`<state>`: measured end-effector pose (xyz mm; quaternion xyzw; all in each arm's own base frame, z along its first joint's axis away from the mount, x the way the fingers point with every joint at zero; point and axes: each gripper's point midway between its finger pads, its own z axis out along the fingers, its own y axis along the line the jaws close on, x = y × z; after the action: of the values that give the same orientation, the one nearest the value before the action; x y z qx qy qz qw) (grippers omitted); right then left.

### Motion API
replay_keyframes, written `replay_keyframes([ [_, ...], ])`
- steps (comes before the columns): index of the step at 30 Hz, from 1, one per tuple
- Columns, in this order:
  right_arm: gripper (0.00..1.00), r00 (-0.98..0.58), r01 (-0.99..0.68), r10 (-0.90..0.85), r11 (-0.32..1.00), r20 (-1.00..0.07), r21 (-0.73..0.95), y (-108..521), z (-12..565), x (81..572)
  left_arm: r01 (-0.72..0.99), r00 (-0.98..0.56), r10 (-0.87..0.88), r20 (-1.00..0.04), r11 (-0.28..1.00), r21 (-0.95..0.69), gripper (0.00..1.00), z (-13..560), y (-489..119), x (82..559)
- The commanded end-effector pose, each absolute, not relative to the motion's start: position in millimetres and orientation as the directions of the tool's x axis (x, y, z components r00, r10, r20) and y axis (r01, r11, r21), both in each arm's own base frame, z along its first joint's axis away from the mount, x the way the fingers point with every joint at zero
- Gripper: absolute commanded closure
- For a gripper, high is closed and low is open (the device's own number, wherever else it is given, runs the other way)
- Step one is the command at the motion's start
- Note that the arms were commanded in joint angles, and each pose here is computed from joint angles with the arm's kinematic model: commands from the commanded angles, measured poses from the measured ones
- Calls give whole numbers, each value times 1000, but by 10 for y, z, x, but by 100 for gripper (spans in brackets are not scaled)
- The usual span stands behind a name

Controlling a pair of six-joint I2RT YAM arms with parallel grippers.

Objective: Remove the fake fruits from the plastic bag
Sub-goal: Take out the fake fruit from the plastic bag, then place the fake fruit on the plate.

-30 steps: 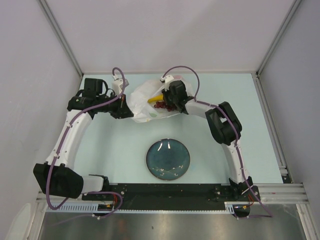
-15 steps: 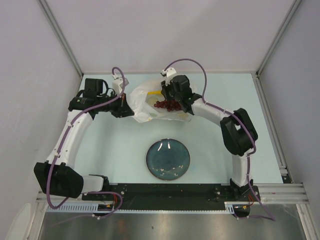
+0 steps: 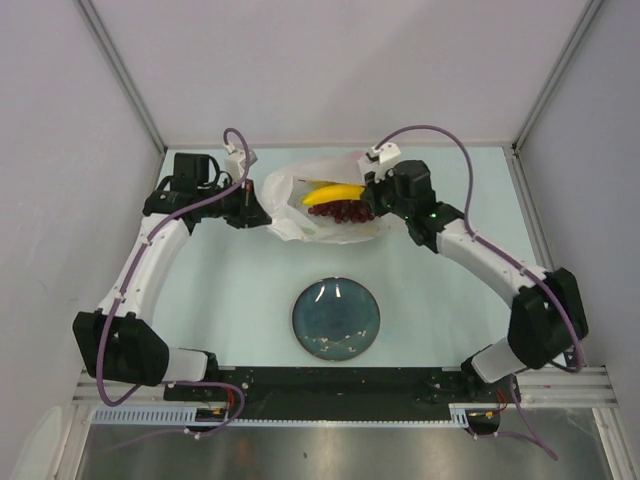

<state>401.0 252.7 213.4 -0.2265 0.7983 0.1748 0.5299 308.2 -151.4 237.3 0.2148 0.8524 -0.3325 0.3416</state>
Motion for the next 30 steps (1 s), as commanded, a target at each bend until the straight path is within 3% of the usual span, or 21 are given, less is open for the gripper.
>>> replay_keyframes([
  [1, 100, -340, -567, -144, 820, -929, 80, 2314, 2487, 3684, 599, -669, 111, -735, 667, -444, 100, 2432, -1555, 3127],
  [8, 100, -304, -681, -216, 730, -928, 53, 2193, 2455, 3157, 601, -665, 103, -739, 661, -449, 100, 2464, -1567, 3141],
  [16, 100, -255, -810, -273, 585, -928, 50, 2715, 2072, 2731, 606, -672, 94, -734, 639, -473, 100, 2477, -1601, 3073],
  [22, 100, -108, -894, -280, 447, -954, -30, 3182, 2088, 2539, 608, -665, 93, -741, 643, -464, 100, 2476, -1587, 3017],
  [30, 100, 76, -945, -395, 264, -916, -192, 3324, 1729, 2361, 616, -645, 100, -758, 655, -437, 100, 2524, -1555, 2972],
])
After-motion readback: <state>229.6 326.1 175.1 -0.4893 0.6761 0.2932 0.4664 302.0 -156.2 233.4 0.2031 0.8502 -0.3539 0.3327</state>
